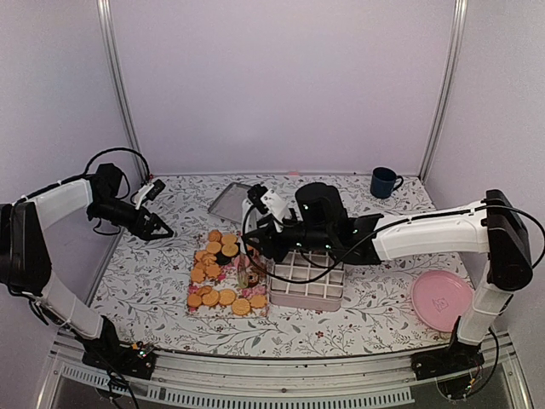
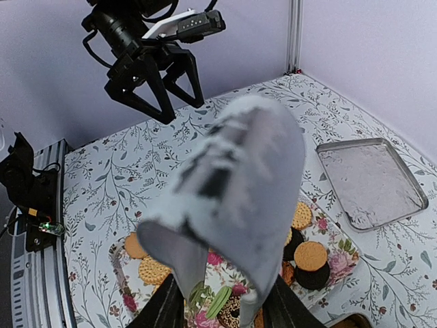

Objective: Pack the cookies
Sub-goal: Pick up the fake cookies from the plate.

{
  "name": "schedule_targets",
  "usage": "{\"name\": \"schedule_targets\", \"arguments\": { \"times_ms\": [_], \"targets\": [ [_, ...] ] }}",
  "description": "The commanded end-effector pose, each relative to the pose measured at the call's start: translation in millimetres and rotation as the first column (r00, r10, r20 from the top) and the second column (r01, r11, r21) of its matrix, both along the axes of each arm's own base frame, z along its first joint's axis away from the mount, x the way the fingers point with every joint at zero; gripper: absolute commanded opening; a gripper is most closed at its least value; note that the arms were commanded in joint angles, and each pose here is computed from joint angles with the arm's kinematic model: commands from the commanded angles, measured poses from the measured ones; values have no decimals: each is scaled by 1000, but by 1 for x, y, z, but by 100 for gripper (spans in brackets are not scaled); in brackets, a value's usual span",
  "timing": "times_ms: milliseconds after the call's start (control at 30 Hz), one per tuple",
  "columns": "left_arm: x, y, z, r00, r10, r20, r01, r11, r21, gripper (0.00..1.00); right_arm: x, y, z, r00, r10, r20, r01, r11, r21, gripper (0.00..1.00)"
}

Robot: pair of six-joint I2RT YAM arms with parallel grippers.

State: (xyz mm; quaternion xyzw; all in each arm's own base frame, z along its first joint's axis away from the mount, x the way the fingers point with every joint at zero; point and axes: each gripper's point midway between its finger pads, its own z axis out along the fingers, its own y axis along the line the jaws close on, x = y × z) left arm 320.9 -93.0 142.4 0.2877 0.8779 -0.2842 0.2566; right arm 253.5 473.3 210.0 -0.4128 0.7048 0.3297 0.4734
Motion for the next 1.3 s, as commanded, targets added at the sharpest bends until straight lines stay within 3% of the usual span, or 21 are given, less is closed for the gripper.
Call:
{"name": "schedule_targets", "arguments": {
  "times_ms": [0, 567, 700, 800, 900, 1100, 1267],
  "targets": [
    [2, 1, 3, 1000, -9, 11, 9, 1000, -8, 94, 5, 15, 33, 998, 5, 55, -10, 996, 90, 39],
    [1, 3, 2, 1000, -5, 14, 5, 1000, 2, 94, 5, 29, 12, 999, 24, 27, -26, 997, 75, 31],
    [0, 4, 1, 1000, -4, 12, 4, 1000, 1, 94, 4, 33, 10, 999, 35, 19, -36, 996, 82, 21],
    [0, 5, 1, 1000, -4, 11, 3, 1000, 2, 94, 5, 34, 16, 999, 29, 20, -31, 995, 99, 1],
    [1, 5, 2, 1000, -4, 14, 4, 1000, 3, 94, 8, 30, 28, 1000, 5, 30, -8, 993, 118, 0],
    [3, 3, 3, 1000, -6, 13, 6, 1000, -7, 94, 11, 3, 75, 995, -41, 88, 26, 987, 160, 0],
    [3, 3, 3, 1000, -7, 11, 7, 1000, -8, 94, 34, -65, 104, 977, -160, 138, 138, 978, 154, 0]
  ]
}}
